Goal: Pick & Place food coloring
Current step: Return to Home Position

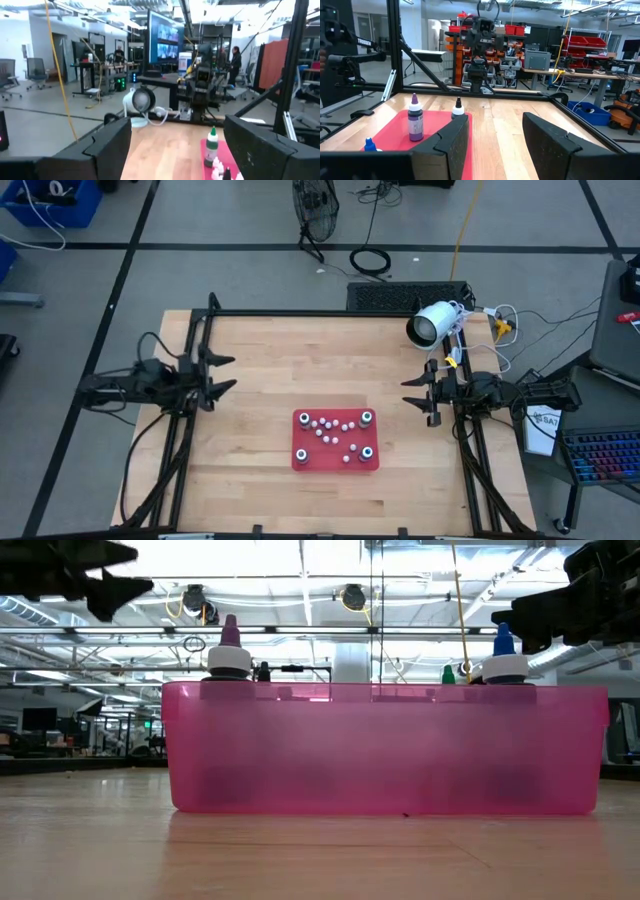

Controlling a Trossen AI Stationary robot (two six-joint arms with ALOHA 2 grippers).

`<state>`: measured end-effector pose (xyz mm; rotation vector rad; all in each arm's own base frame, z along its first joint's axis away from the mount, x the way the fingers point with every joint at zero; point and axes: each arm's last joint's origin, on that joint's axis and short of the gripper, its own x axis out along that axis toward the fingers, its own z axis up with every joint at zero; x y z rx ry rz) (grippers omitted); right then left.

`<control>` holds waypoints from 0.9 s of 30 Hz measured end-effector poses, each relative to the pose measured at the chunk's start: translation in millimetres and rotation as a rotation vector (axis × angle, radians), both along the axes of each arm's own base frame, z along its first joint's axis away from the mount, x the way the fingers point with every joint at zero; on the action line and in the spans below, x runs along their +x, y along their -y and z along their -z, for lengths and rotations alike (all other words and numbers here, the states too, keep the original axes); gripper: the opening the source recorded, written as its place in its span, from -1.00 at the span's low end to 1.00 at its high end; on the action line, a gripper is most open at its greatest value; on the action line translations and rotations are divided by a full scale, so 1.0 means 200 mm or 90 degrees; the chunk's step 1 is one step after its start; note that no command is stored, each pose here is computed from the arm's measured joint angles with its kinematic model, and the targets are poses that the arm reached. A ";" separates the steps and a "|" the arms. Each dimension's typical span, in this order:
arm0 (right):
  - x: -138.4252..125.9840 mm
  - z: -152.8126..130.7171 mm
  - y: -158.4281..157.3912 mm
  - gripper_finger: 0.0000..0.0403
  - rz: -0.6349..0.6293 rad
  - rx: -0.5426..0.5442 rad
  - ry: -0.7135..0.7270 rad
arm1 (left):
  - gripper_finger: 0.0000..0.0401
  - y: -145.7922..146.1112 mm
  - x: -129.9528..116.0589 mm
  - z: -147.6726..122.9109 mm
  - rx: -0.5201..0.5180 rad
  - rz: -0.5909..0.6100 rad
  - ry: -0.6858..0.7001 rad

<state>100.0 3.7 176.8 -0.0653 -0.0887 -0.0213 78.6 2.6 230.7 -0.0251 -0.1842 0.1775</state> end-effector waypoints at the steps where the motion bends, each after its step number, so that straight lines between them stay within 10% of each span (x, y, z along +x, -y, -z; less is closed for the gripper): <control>1: 0.00 0.00 0.00 -0.12 0.000 0.000 0.000 | 0.58 0.00 0.01 0.02 -0.001 0.000 -0.004; 27: 0.00 0.00 0.00 -0.12 0.000 0.000 0.000 | 0.62 0.02 0.09 0.30 -0.014 0.055 -0.088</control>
